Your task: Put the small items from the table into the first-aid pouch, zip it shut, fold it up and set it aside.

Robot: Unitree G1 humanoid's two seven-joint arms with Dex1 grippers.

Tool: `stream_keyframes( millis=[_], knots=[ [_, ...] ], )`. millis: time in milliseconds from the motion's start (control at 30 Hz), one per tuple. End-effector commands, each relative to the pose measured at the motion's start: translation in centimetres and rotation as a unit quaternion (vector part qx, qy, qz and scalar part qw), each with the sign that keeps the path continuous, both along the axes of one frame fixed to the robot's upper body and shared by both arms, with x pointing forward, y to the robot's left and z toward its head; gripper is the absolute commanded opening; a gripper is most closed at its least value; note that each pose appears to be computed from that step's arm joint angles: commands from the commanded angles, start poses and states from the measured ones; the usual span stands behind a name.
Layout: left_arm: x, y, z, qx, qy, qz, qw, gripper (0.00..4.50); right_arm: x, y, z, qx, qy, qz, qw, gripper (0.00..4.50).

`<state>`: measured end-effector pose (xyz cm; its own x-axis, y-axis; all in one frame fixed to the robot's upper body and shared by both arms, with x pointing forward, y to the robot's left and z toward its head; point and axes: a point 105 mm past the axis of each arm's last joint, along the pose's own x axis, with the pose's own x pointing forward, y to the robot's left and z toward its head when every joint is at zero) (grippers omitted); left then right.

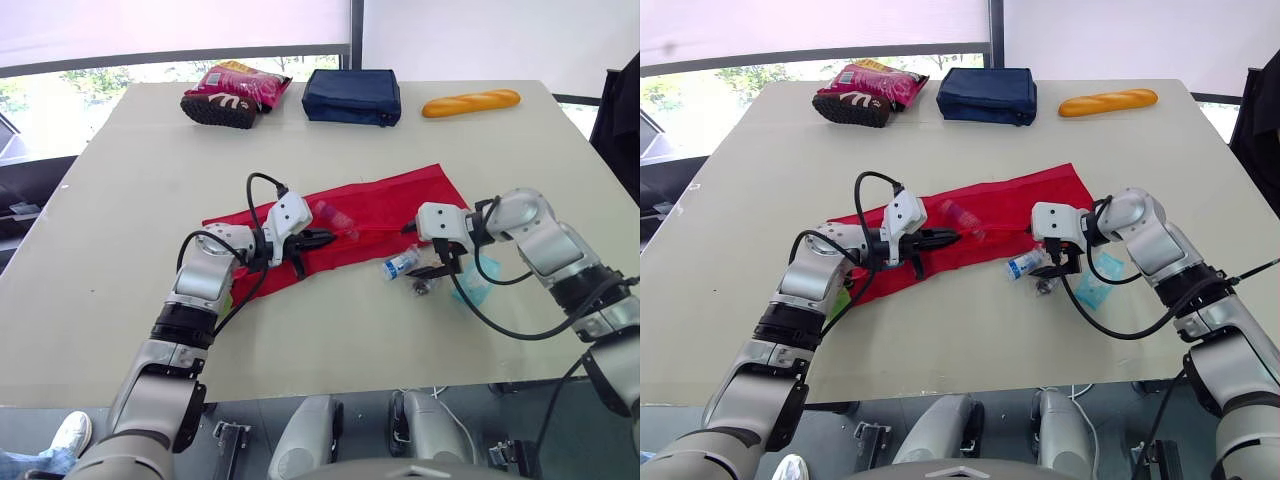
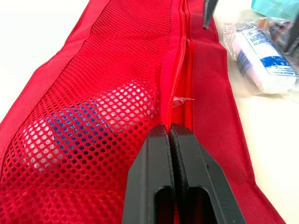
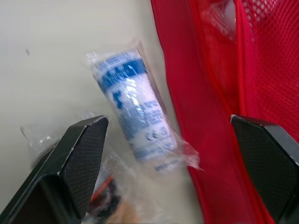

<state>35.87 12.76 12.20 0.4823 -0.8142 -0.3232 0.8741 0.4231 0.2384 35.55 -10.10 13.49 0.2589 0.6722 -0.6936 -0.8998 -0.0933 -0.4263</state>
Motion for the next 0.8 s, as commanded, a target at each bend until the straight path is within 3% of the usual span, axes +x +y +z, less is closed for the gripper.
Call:
stream_keyframes(
  millis=[33,100,133,167,333,433,567,800],
  knots=[
    [-0.1,-0.2,1.4,-0.006,-0.026,-0.006,1.000,0.00,0.3,-0.4,-0.9,-0.021,0.005,-0.006,1.000,4.45],
    [-0.1,-0.4,1.5,-0.008,-0.025,-0.008,1.000,0.00,-0.1,-0.3,-1.1,-0.023,0.018,0.008,1.000,4.45],
    [-0.1,-0.4,1.5,-0.008,-0.025,-0.009,1.000,0.00,-0.4,-0.3,-1.2,-0.029,0.021,0.017,0.999,3.95],
    [-0.2,-0.4,1.5,-0.008,-0.025,-0.009,1.000,0.00,-0.5,-0.4,-1.3,-0.034,0.023,0.023,0.999,3.79],
    [-0.1,-0.6,1.4,-0.008,-0.024,-0.011,1.000,0.00,-1.3,-0.5,-1.0,-0.027,0.029,0.029,0.999,1.28],
    [-0.3,-0.9,1.4,-0.010,-0.022,-0.018,1.000,0.00,-1.9,-0.9,-0.4,-0.015,0.033,0.021,0.999,0.17],
    [-0.9,-1.7,1.0,-0.014,-0.016,-0.034,0.999,0.00,-3.3,-1.2,0.6,0.014,0.039,0.002,0.999,0.01],
    [-2.3,-3.8,0.8,-0.036,-0.002,-0.056,0.998,0.00,-3.6,-0.7,2.0,0.075,-0.020,-0.111,0.991,0.01]
  ],
)
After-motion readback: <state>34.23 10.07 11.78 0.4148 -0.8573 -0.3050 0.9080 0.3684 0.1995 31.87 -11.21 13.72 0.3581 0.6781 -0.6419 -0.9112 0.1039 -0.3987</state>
